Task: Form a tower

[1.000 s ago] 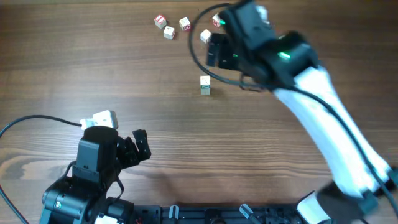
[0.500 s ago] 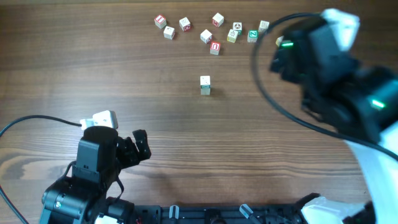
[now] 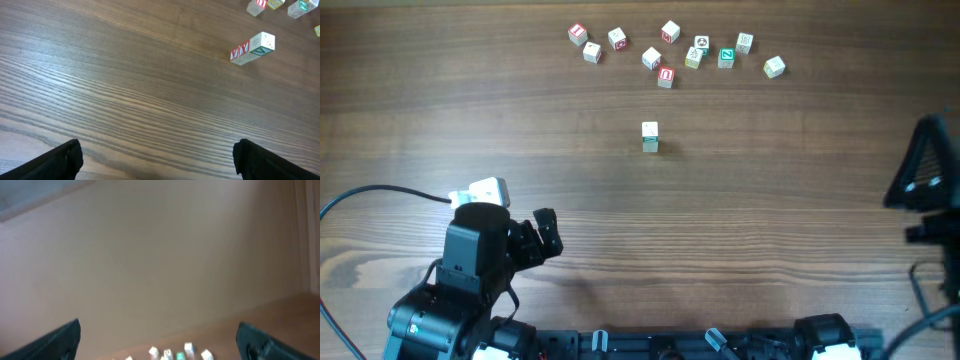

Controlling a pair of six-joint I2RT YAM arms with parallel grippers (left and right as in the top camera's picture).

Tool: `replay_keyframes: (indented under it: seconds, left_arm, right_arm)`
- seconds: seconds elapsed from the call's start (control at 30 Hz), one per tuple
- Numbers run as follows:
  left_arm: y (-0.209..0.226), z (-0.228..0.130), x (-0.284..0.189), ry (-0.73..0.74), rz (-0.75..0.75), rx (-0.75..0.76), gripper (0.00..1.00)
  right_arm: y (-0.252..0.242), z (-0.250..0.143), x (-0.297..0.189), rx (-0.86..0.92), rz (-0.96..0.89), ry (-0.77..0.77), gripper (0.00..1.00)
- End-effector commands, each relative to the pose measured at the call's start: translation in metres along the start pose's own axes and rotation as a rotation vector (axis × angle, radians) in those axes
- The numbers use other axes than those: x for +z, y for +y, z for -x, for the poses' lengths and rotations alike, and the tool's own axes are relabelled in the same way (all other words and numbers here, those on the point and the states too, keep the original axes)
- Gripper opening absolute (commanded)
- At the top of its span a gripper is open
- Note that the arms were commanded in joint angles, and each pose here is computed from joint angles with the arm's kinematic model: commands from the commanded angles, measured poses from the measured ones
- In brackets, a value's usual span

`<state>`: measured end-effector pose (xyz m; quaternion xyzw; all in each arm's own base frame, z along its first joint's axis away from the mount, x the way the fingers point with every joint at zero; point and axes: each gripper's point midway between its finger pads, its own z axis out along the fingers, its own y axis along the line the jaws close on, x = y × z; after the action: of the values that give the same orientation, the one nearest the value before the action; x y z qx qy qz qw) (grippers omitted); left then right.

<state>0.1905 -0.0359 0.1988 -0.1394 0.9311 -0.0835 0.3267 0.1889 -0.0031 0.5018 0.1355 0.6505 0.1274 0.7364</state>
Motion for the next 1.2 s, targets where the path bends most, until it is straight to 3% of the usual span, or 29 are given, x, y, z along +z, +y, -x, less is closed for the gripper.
replay_keyframes:
  seconds: [0.0, 0.17, 0.33, 0.53, 0.67, 0.77, 1.0, 1.17]
  left_arm:
    - [0.002, 0.001, 0.0, -0.008, 0.008, -0.001, 1.0]
    - [0.002, 0.001, 0.0, -0.008, 0.008, -0.001, 1.0]
    - [0.002, 0.001, 0.0, -0.008, 0.008, -0.001, 1.0]
    - [0.002, 0.001, 0.0, -0.008, 0.008, -0.001, 1.0]
    - [0.002, 0.001, 0.0, -0.008, 0.008, -0.001, 1.0]
    - [0.002, 0.001, 0.0, -0.008, 0.008, -0.001, 1.0]
    - [0.002, 0.001, 0.0, -0.008, 0.008, -0.001, 1.0]
    - [0.002, 0.001, 0.0, -0.008, 0.008, -0.001, 1.0]
  right_arm:
    - [-0.013, -0.057, 0.004, -0.01, 0.043, -0.001, 1.0]
    - [-0.02, -0.113, 0.023, 0.071, 0.131, -0.072, 1.0]
    - [-0.027, -0.126, 0.029, 0.095, 0.154, -0.099, 1.0]
    - [-0.032, -0.104, -0.006, 0.049, 0.143, -0.213, 1.0]
    - [-0.041, -0.124, -0.007, 0.078, 0.17, -0.28, 0.99]
    - [-0.055, -0.161, -0.006, 0.104, 0.195, -0.327, 1.0]
    - [-0.097, -0.236, 0.016, 0.154, 0.049, -0.191, 1.0]
    - [-0.125, -0.302, 0.019, 0.055, -0.084, 0.07, 1.0]
